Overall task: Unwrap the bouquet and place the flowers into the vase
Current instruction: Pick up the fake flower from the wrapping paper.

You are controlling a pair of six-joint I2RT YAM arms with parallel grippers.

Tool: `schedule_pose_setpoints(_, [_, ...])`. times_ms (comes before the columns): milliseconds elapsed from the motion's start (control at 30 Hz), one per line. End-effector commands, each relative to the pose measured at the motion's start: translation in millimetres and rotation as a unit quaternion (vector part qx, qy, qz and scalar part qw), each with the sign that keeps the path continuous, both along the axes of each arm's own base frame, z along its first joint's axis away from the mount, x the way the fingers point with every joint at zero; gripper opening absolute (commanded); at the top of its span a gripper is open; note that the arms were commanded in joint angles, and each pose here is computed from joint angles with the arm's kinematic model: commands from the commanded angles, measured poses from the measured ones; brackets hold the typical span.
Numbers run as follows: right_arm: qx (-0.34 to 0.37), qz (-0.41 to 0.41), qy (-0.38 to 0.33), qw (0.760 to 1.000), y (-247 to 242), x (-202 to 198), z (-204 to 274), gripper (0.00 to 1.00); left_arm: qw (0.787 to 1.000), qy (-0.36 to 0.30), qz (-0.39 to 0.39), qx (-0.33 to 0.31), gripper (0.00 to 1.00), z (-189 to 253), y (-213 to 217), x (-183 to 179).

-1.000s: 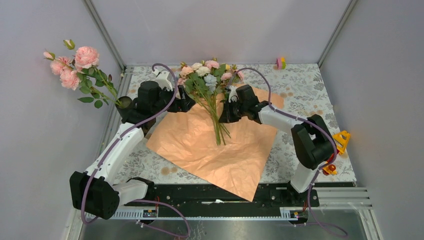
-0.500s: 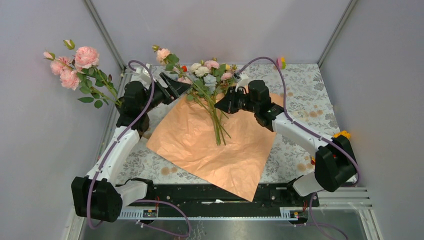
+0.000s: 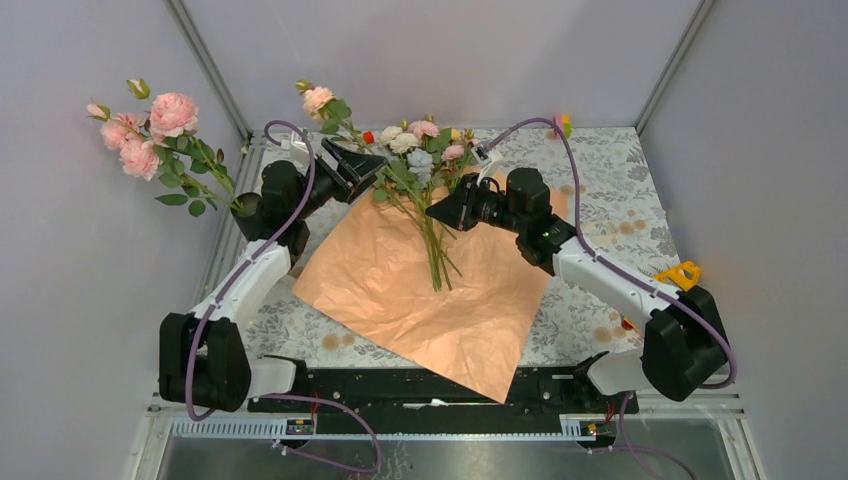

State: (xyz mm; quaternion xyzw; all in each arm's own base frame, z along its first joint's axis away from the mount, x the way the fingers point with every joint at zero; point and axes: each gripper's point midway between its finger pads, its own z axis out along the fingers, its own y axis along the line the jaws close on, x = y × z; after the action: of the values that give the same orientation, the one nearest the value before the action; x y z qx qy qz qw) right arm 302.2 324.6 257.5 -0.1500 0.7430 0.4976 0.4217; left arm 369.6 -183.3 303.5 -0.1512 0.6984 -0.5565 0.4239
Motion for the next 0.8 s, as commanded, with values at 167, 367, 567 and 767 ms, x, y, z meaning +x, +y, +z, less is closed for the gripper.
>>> schedule_pose_setpoints(167, [0.050,0.043,-0.064,0.996,6.4,-24.5,48.9,0.00,0.998,-0.036,0.023,-0.037,0.58,22.2,4.0,19.1])
schedule_pose_setpoints(367, [0.046,0.050,-0.062,0.996,6.8,-29.0,44.7,0.00,0.998,-0.043,0.033,-0.034,0.34,25.8,6.3,21.8])
schedule_pose_setpoints(567, [0.043,0.062,-0.062,0.995,8.8,-33.9,43.4,0.00,0.998,-0.040,0.034,-0.036,0.29,23.6,5.8,26.4])
schedule_pose_setpoints(767, [0.032,0.059,-0.063,0.996,5.3,-38.0,38.4,0.00,0.998,-0.045,0.036,-0.035,0.05,26.7,6.4,26.7])
